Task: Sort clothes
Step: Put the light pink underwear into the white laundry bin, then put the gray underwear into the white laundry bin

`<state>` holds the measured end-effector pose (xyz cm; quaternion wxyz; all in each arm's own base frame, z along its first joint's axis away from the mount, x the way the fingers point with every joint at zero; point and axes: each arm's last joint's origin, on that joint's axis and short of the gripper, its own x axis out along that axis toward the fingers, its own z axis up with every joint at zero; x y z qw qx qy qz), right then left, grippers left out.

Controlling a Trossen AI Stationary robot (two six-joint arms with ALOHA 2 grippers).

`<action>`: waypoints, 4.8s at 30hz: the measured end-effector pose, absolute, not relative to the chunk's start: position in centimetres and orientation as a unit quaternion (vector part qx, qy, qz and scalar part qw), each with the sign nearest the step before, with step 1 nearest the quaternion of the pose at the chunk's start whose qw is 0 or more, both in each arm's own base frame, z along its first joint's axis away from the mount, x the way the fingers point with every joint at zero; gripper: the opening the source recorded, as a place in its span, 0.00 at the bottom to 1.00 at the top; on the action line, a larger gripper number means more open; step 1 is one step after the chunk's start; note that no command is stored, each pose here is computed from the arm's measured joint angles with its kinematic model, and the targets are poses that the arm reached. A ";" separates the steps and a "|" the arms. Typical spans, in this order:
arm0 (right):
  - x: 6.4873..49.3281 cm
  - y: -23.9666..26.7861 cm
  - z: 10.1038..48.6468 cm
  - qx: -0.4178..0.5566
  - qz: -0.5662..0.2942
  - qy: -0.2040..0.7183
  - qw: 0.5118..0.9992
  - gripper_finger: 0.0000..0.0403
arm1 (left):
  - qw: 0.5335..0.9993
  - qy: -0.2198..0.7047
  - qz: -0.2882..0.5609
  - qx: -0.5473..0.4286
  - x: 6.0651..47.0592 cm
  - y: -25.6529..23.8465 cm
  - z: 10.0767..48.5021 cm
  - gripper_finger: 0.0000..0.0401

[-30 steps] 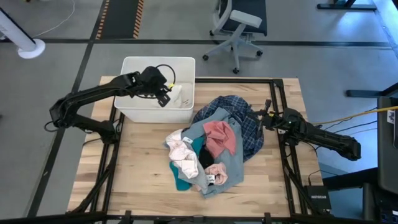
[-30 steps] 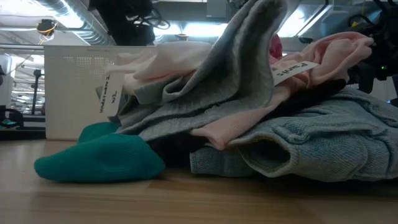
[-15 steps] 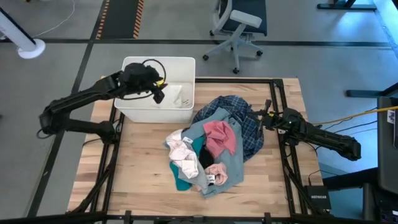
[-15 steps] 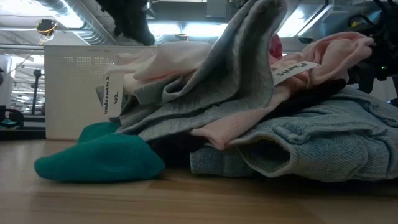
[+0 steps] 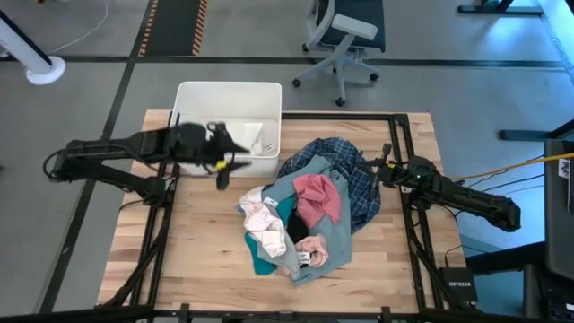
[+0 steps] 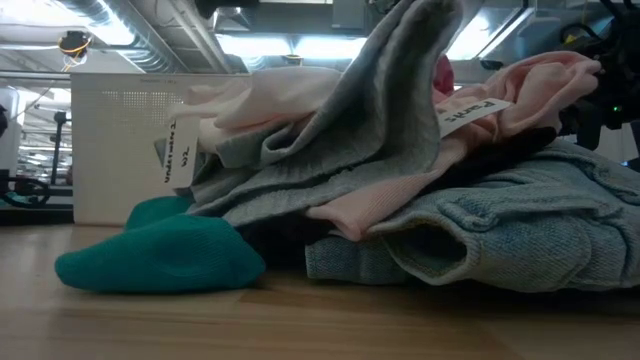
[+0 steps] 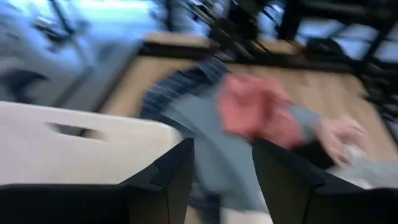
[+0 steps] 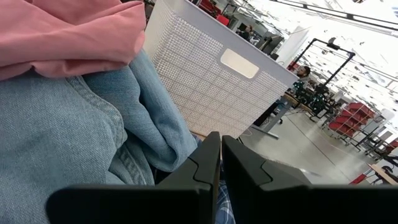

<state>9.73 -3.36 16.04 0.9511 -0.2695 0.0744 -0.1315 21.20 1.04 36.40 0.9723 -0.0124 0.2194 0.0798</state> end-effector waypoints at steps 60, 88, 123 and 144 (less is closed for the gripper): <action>9.7 -3.4 16.0 -0.270 -0.131 0.075 0.951 0.09 | 0.961 0.264 0.024 0.079 24.5 -5.3 37.6 0.01; 9.7 -3.4 16.0 -0.269 -0.131 0.074 0.951 0.09 | 0.867 0.084 0.437 0.223 21.2 2.9 45.0 0.02; 9.7 -3.4 16.0 -0.269 -0.131 0.075 0.951 0.09 | 0.762 0.362 0.535 0.049 17.0 11.6 37.9 0.06; 9.7 -3.4 16.0 -0.269 -0.131 0.075 0.951 0.09 | 0.766 0.462 0.446 0.024 21.8 11.6 33.6 0.42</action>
